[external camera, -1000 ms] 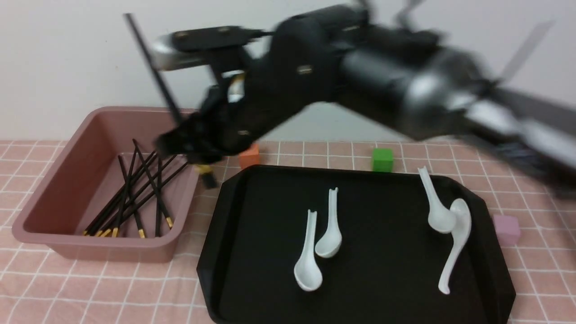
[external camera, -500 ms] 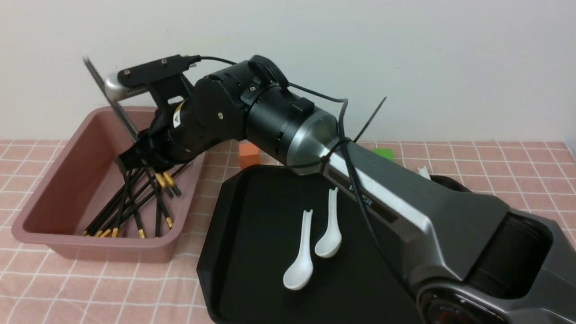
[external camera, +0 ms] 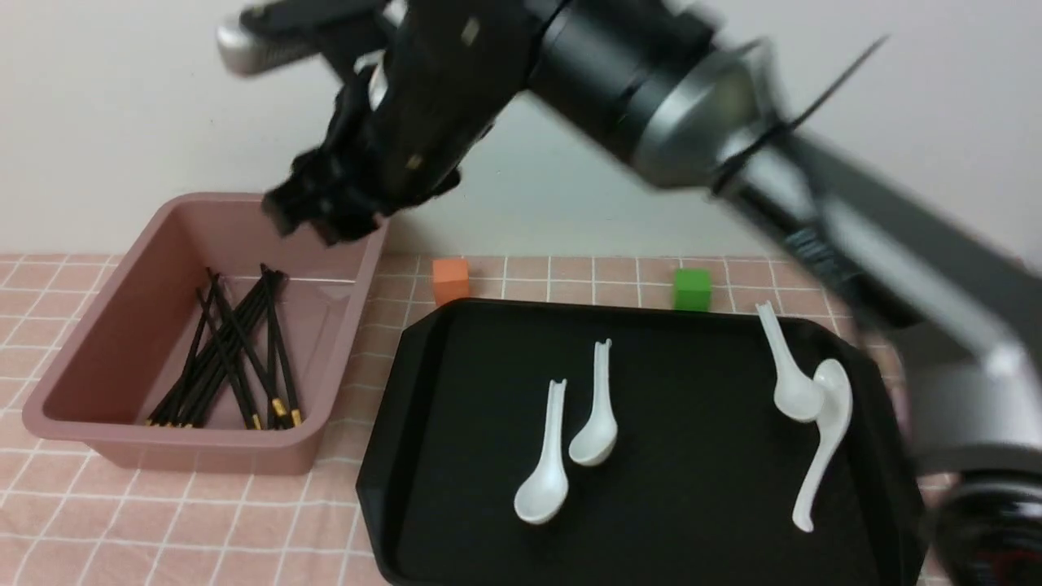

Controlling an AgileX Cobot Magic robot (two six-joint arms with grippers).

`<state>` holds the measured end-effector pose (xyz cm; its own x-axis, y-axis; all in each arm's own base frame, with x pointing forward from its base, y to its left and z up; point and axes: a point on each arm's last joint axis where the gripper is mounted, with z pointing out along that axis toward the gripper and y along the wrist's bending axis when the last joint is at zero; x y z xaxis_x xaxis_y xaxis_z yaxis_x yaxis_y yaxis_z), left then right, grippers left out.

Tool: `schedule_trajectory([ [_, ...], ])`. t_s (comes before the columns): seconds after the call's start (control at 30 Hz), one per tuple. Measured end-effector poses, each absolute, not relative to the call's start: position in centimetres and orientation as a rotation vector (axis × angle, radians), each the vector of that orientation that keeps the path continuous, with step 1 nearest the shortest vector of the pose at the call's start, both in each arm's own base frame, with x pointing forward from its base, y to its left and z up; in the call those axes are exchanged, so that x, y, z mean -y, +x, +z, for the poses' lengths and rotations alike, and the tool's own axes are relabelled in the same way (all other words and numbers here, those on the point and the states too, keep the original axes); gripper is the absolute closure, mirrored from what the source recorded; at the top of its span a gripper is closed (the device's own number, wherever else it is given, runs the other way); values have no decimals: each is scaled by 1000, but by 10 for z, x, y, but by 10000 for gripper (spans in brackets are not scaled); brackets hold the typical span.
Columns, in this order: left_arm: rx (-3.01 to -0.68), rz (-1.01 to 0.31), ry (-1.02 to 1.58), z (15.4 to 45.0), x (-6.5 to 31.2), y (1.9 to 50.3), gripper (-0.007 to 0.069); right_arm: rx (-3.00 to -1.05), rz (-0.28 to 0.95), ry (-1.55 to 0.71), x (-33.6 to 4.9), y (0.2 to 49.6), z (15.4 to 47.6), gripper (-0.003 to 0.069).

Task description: On pink tablecloth take chopsticks from black tray and put them in box.

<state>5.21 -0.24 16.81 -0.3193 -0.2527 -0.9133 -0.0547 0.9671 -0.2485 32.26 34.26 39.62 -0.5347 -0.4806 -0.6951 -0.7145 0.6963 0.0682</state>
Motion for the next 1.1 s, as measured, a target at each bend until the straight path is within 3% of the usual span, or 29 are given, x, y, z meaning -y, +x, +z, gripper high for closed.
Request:
schedule_trajectory([
  [0.03, -1891, -201, -223, 168, 2, 52, 439, -2229, 450, -912, -339, 320, 403, 340],
  [0.2, -1891, -201, -223, 168, 2, 52, 439, -2133, 405, -893, -294, 283, 463, 568],
  [0.33, -1891, -201, -223, 168, 2, 52, 439, -2193, 404, -854, -265, 257, 472, 669],
  [0.57, -1891, -201, -223, 168, 2, 52, 429, -2348, 377, -754, -210, 208, 458, 673],
  [0.9, -1891, -201, -223, 168, 2, 52, 418, -2286, 348, -825, -175, 175, 465, 673],
  [1.1, -1891, -201, -223, 168, 2, 52, 414, -2371, 239, -819, -133, 159, 415, 673],
])
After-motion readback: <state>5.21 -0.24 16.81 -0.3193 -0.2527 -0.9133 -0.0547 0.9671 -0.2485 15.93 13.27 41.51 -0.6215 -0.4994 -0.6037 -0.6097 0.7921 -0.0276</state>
